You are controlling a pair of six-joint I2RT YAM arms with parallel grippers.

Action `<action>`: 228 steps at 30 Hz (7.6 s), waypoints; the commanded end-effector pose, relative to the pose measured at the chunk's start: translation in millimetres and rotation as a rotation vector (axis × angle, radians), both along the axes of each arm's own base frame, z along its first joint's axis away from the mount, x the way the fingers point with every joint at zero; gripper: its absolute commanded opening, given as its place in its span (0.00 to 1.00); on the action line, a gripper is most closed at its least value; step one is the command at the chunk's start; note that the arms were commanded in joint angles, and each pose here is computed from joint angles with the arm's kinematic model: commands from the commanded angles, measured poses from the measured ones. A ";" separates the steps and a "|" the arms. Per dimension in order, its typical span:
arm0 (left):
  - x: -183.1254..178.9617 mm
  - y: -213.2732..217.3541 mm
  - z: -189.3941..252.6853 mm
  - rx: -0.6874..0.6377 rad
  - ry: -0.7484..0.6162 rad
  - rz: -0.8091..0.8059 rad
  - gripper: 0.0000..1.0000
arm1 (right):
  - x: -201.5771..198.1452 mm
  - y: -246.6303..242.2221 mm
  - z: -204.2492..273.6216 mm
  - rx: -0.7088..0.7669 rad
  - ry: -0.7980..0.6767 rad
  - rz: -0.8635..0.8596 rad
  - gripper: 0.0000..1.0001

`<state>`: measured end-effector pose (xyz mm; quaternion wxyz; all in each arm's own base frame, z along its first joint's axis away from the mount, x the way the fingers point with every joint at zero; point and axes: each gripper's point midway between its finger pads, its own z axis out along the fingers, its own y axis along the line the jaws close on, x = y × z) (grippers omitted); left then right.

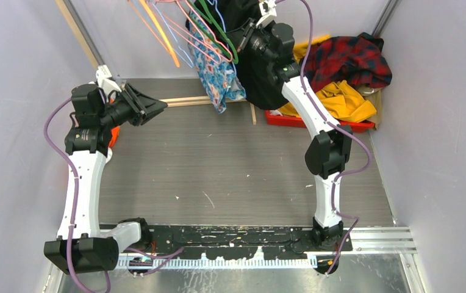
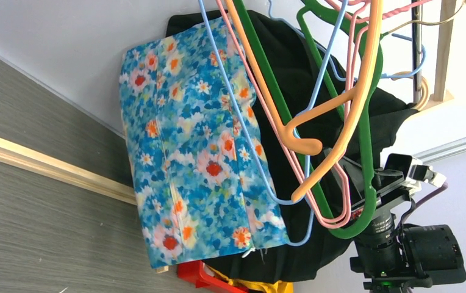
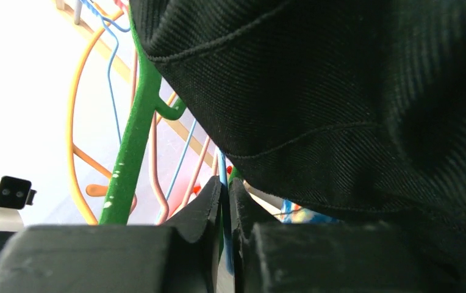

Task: Place the skirt on the hanger
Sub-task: Place the hanger at the clothesline, then pick up the skirt from the bin.

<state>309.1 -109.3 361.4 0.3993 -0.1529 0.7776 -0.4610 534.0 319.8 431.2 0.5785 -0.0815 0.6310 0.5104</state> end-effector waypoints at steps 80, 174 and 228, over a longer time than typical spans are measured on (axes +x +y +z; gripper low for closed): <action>-18.2 -1.3 -22.7 0.052 -0.007 -0.051 0.80 | -32.8 -99.5 -157.3 -0.468 -0.092 -0.423 0.33; -12.3 0.3 -52.5 0.057 0.028 -0.048 0.89 | -100.3 -98.7 -156.6 -0.473 0.119 -0.281 0.85; 3.9 -11.5 -118.7 -0.082 0.004 -0.099 0.99 | -65.6 -356.8 -113.1 -0.346 0.606 -1.137 0.77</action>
